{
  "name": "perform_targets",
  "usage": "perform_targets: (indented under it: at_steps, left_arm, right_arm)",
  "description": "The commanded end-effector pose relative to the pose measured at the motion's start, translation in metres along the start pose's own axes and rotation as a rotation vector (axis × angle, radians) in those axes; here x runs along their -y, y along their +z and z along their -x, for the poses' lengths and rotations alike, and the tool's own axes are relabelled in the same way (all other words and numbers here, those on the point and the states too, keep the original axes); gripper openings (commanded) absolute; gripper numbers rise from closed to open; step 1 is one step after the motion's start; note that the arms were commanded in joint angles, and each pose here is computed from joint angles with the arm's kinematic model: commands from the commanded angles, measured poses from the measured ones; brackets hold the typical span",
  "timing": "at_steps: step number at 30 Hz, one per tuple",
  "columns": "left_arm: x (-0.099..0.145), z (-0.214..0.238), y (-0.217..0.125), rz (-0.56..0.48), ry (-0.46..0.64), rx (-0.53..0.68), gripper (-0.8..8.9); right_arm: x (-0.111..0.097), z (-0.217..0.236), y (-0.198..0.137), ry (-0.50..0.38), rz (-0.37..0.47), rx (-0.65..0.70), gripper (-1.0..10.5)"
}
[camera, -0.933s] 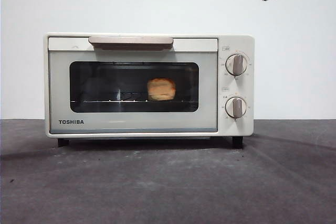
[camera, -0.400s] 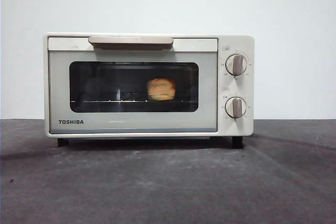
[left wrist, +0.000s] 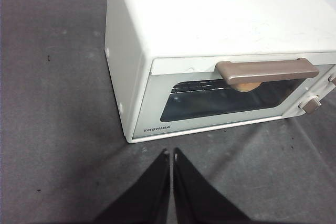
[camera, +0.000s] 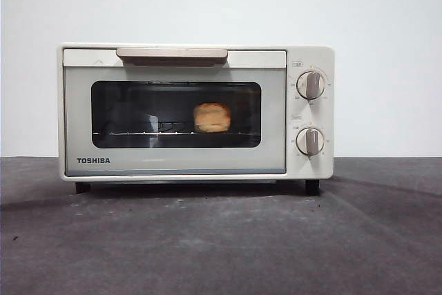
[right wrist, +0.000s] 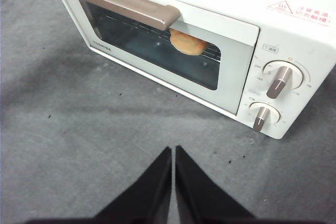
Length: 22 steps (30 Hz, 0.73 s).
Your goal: The left arm flap open the oven, the right arm pick bread and place it into oven, the left arm flap close the oven
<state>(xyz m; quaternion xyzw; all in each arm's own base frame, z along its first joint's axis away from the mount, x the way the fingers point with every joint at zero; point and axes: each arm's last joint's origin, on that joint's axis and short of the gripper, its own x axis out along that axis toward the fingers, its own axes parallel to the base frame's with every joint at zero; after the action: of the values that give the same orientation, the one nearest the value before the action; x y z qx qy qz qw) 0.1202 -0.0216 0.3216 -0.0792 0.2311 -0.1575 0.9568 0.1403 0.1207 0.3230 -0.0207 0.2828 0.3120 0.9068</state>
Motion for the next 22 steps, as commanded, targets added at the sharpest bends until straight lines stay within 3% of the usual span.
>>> perform_targets:
  at_steps: [1,7,9,15,22]
  left_arm:
    - [0.002,0.004,0.006,-0.025,-0.005,0.029,0.19]
    - [0.002,0.005,0.006,-0.031,-0.005,0.032,0.19]
    - [0.003,0.012,0.006,-0.115,0.007,0.07,0.19]
    - [0.0,0.026,0.003,-0.25,0.102,0.291,0.2]
    - [-0.015,0.02,-0.038,-0.254,0.258,0.443,0.2]
  right_arm:
    - [-0.001,-0.002,0.001,0.002,-0.007,0.002,0.1]
    - [-0.001,-0.002,0.001,0.002,-0.007,0.002,0.1]
    - [-0.001,-0.002,0.001,0.002,-0.007,0.002,0.1]
    - [-0.001,-0.002,0.001,0.003,-0.007,0.002,0.1]
    - [-0.001,-0.002,0.001,0.003,-0.007,0.002,0.1]
